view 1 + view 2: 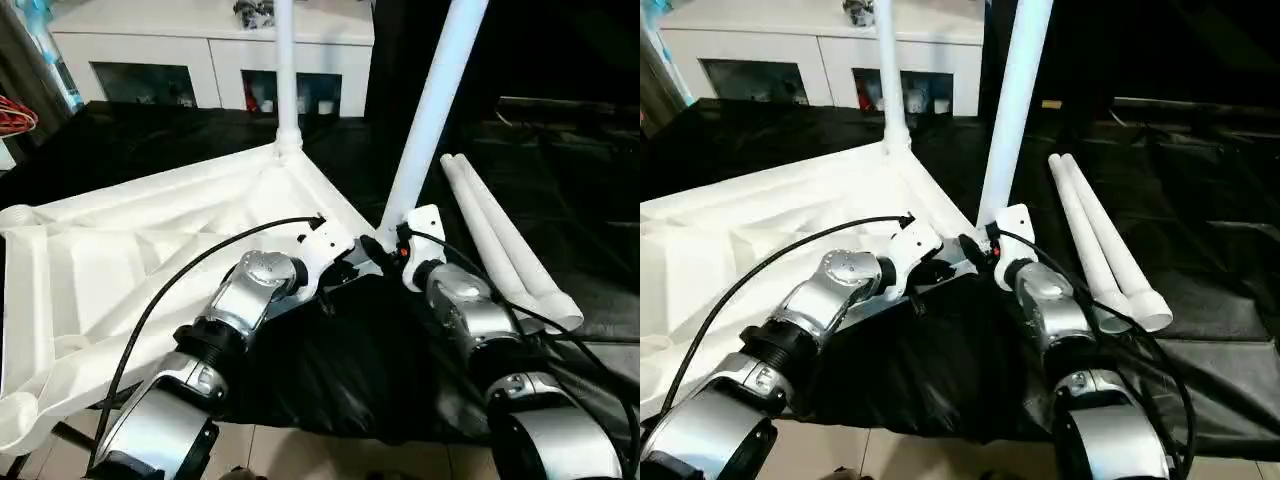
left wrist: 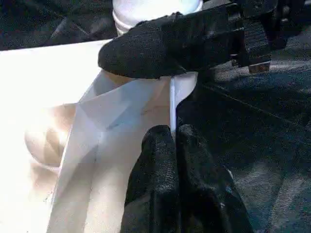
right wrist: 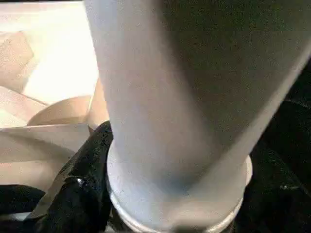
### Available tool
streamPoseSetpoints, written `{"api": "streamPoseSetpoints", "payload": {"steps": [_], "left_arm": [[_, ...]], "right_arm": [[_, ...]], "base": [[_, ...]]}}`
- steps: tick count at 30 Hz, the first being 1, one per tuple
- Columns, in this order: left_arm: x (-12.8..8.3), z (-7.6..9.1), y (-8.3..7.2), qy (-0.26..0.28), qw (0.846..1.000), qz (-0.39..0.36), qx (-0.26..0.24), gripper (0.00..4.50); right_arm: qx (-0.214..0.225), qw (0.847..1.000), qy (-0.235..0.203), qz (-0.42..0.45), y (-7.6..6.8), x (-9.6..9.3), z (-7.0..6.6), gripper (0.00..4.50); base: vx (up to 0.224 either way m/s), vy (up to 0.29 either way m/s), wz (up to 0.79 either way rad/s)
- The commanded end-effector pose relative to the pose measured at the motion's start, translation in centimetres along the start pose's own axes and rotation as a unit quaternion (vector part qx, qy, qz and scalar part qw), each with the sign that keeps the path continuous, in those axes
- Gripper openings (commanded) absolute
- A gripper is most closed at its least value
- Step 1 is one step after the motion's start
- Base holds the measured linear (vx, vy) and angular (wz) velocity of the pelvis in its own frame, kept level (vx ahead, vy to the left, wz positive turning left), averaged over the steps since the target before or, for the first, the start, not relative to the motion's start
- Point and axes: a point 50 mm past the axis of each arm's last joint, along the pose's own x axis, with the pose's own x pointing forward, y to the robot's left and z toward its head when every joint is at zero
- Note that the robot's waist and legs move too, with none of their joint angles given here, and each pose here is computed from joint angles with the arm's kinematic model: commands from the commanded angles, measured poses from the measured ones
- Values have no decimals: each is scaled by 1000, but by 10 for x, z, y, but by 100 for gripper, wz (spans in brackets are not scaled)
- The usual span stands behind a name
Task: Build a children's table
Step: Rotate leg to tighten
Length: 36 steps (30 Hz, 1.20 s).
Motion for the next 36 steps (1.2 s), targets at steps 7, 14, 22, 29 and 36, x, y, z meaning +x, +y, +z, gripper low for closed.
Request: {"api": "streamPoseSetpoints", "payload": {"steps": [7, 14, 22, 29, 36], "left_arm": [[-8, 11, -5, -57, 996, -55, 37, 0], [-25, 2, -8, -72, 987, -132, 63, 0], [-42, -7, -8, -67, 975, -202, 67, 0], [-50, -13, -6, -53, 970, -230, 65, 0], [-51, -13, -5, -53, 970, -230, 64, 0]], "right_arm": [[-20, 994, 19, 104, 10, -6, -10, 413], [-91, 971, 28, 217, 1, -28, -10, 413], [-115, 929, 50, 349, 1, -57, -10, 397], [-107, 910, 65, 394, 5, -66, -10, 339], [-94, 911, 70, 395, 7, -67, -11, 287]], "base": [[0, 0, 0], [0, 0, 0], [0, 0, 0], [0, 0, 0], [0, 0, 0]]}}
